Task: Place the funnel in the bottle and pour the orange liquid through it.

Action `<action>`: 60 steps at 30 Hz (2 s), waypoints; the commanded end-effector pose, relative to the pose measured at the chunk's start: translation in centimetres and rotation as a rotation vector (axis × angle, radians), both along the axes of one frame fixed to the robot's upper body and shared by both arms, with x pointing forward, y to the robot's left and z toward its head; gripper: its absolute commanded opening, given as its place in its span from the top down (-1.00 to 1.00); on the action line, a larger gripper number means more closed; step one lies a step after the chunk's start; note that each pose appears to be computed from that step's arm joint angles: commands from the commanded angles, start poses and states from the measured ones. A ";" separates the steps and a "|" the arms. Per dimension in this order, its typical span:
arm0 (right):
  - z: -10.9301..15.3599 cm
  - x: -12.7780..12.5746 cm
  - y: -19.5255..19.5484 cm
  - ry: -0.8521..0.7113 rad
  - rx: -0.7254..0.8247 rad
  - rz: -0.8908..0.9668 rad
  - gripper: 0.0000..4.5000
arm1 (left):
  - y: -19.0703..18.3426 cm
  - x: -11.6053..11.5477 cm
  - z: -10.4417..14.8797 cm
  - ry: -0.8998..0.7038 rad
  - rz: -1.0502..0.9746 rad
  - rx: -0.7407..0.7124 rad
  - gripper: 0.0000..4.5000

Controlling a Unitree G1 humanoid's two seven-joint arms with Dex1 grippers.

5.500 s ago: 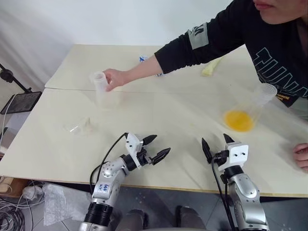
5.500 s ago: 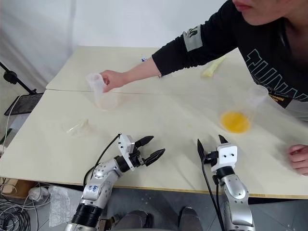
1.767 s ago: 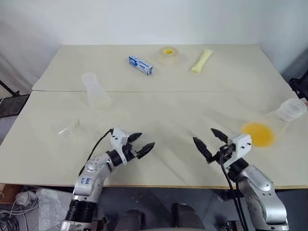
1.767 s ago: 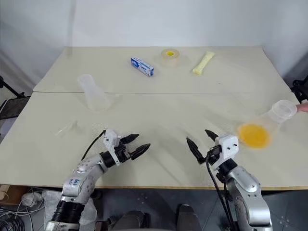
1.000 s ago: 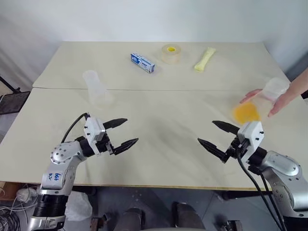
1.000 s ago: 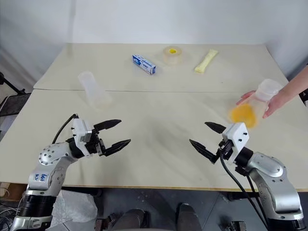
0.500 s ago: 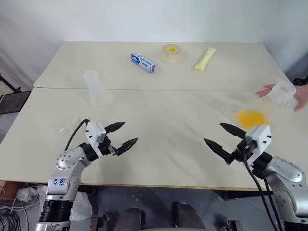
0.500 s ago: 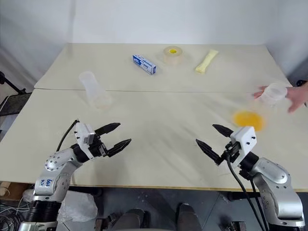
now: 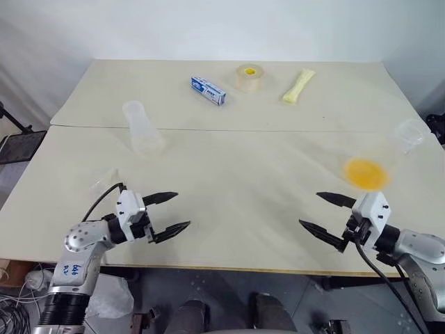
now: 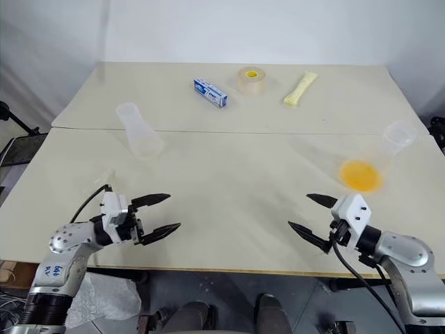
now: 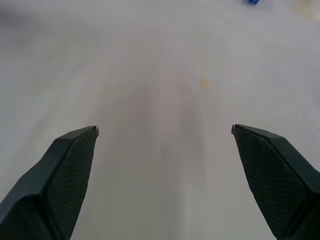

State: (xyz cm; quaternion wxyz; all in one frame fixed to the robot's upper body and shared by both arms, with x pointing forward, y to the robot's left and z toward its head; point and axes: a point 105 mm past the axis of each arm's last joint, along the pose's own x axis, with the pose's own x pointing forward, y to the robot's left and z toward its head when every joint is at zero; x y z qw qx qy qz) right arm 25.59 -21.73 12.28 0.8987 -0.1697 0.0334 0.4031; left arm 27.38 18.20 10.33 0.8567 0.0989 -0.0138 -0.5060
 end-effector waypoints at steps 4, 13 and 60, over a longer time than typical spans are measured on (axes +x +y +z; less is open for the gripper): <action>1.2 -0.5 -1.4 -0.049 -0.024 -0.004 -0.99 | 2.4 0.0 0.4 -0.026 0.075 0.013 -1.00; 1.1 -0.4 -0.9 -0.059 -0.005 -0.003 -0.99 | 3.7 0.5 1.2 -0.018 0.135 -0.036 -1.00; 6.0 3.1 3.3 -0.250 0.123 0.087 -0.99 | 8.9 11.5 10.1 -0.095 0.871 -0.212 -1.00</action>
